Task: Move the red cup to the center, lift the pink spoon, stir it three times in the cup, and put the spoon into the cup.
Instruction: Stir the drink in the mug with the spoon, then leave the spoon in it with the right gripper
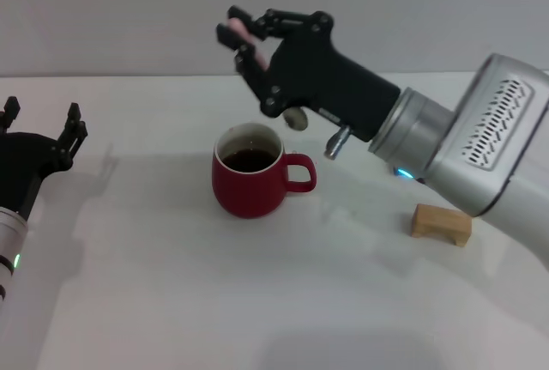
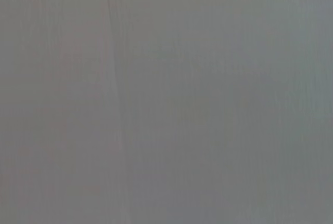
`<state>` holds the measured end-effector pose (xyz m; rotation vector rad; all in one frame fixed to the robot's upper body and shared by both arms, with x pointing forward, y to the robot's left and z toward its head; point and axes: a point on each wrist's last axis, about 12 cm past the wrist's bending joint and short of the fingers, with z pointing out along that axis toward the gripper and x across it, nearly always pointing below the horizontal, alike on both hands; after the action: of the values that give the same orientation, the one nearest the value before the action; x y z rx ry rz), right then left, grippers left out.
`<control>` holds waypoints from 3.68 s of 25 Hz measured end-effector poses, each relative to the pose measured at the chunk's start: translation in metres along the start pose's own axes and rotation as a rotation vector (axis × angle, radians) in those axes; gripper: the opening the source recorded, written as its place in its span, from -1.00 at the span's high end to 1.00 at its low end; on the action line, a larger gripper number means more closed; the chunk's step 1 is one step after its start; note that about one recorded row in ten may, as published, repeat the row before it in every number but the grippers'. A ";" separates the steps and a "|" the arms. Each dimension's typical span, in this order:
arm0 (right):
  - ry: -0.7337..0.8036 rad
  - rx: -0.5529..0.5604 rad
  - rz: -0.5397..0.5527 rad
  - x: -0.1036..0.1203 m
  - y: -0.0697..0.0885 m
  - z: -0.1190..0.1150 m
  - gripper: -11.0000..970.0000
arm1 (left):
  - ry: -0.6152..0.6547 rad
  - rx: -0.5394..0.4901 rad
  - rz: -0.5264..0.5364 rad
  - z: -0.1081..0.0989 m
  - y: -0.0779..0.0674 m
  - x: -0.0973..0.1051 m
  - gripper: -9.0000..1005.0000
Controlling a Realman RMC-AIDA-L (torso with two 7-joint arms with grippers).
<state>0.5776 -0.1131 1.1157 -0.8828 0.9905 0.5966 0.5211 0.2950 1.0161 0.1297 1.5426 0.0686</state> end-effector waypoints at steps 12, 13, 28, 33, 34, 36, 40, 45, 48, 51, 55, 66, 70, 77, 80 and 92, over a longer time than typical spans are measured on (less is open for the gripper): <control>-0.035 0.203 -0.043 -0.002 0.007 -0.045 0.70 | 0.060 0.108 0.010 0.000 -0.021 0.006 -0.66; -0.037 0.219 -0.045 -0.002 0.008 -0.049 0.70 | 0.060 0.108 0.010 0.000 -0.021 0.006 -0.66; -0.050 0.297 -0.071 -0.006 0.023 -0.078 0.70 | 0.106 0.268 0.002 0.005 -0.060 0.005 -0.66; -0.054 0.290 -0.071 -0.006 0.024 -0.081 0.70 | 0.119 0.291 0.003 0.006 -0.065 0.005 -0.66; -0.054 0.286 -0.071 -0.006 0.025 -0.081 0.70 | 0.119 0.296 0.003 0.006 -0.066 0.005 -0.66; -0.054 0.283 -0.071 -0.006 0.026 -0.081 0.70 | 0.121 0.307 0.000 0.006 -0.069 0.005 -0.66; -0.057 0.273 -0.071 -0.007 0.027 -0.080 0.70 | 0.131 0.316 0.001 0.008 -0.073 0.004 -0.66; -0.067 0.266 -0.074 -0.008 0.028 -0.079 0.70 | 0.139 0.321 0.002 0.010 -0.074 0.004 -0.66; -0.068 0.266 -0.074 -0.008 0.028 -0.079 0.70 | 0.138 0.320 0.002 0.010 -0.074 0.004 -0.66; -0.067 0.265 -0.073 -0.008 0.028 -0.079 0.70 | 0.137 0.332 0.005 0.013 -0.077 0.002 -0.66; -0.067 0.264 -0.073 -0.008 0.028 -0.079 0.70 | 0.139 0.349 0.010 0.014 -0.081 0.002 -0.66; -0.067 0.265 -0.071 -0.008 0.029 -0.080 0.70 | 0.130 0.399 0.004 0.015 -0.093 -0.002 -0.66; -0.066 0.265 -0.071 -0.008 0.029 -0.080 0.70 | 0.124 0.427 0.003 0.014 -0.099 -0.004 -0.66; -0.066 0.265 -0.070 -0.007 0.030 -0.080 0.70 | 0.118 0.451 -0.001 0.013 -0.106 -0.006 -0.66; -0.064 0.261 -0.072 -0.007 0.029 -0.079 0.70 | 0.110 0.433 -0.008 0.010 -0.102 -0.005 -0.66; -0.026 0.154 0.011 0.002 0.003 -0.042 0.71 | 0.090 0.153 -0.060 -0.008 -0.041 0.008 -0.66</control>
<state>0.5570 -0.1471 1.1016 -0.7317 1.0044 0.5324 0.5114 0.2556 1.0028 0.2035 1.6401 -0.0924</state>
